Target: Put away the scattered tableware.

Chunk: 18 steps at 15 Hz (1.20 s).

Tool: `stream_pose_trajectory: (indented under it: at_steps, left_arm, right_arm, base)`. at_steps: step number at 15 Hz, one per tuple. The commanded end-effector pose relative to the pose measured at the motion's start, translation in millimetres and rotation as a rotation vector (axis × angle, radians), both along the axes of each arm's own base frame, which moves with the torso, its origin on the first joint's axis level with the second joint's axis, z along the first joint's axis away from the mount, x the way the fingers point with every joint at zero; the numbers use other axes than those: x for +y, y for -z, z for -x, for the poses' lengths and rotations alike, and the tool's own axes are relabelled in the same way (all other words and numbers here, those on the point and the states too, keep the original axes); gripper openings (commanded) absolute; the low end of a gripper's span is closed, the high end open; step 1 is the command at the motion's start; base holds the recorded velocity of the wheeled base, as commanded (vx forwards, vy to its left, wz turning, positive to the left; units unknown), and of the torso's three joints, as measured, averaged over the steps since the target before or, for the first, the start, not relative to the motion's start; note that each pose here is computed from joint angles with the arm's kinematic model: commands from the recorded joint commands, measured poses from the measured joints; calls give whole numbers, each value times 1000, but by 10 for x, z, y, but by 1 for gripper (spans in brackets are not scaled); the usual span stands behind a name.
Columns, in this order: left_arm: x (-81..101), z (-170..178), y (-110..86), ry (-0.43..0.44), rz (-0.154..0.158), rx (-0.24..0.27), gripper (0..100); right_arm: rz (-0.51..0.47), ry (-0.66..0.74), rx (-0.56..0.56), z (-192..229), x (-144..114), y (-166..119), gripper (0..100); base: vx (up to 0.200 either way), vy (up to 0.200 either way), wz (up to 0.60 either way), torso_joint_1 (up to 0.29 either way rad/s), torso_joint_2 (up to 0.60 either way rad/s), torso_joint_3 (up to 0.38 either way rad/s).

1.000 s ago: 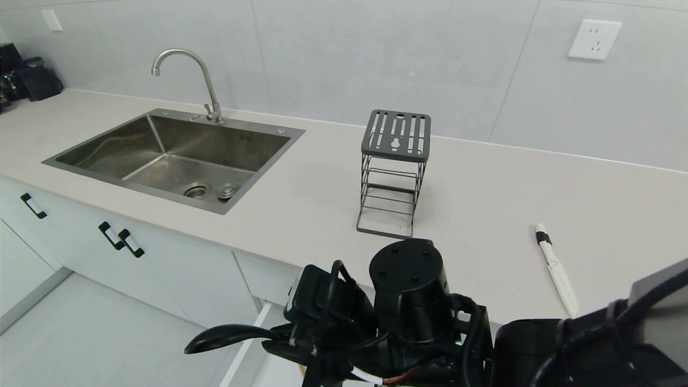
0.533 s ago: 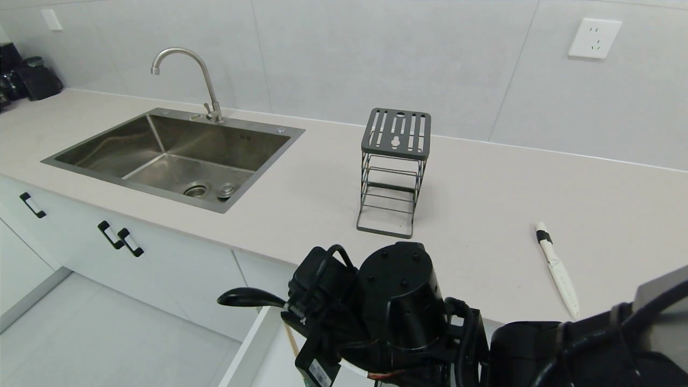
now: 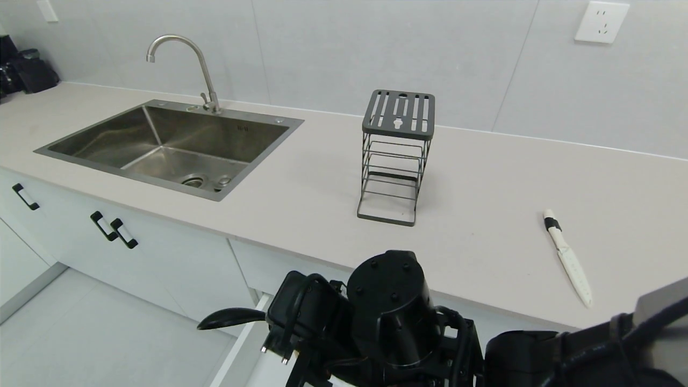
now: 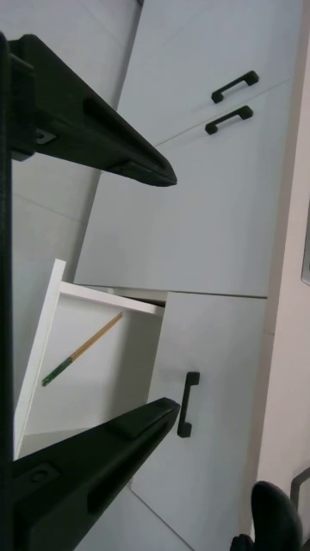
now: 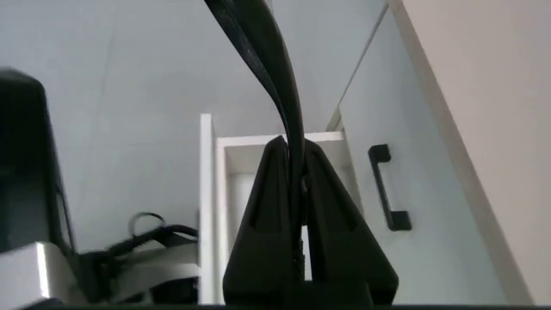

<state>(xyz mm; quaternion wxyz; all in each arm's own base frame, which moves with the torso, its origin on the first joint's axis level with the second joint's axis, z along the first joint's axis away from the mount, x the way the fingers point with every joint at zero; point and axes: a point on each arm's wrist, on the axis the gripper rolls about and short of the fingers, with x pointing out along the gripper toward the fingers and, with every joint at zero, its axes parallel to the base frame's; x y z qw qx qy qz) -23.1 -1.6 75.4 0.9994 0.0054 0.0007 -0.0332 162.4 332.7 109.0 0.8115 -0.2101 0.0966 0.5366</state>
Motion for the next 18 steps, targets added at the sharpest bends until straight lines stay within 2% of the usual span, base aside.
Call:
stream_pose_trajectory:
  at_steps: [1,10,18]
  left_arm:
    - [0,-1,0,1,0,1,100]
    - [0,-1,0,0,0,1,100]
    - [0,-1,0,0,0,1,100]
  right_arm:
    - [12,-9,-4,4,19,37,0]
    - [6,-4,-11,-32,53,34,0]
    - [11,1,-9,-43,50,55,0]
  base:
    - [0,0,0,-41,95,46]
    - [0,0,0,-142,293,139]
    - [0,0,0,-237,458,217]
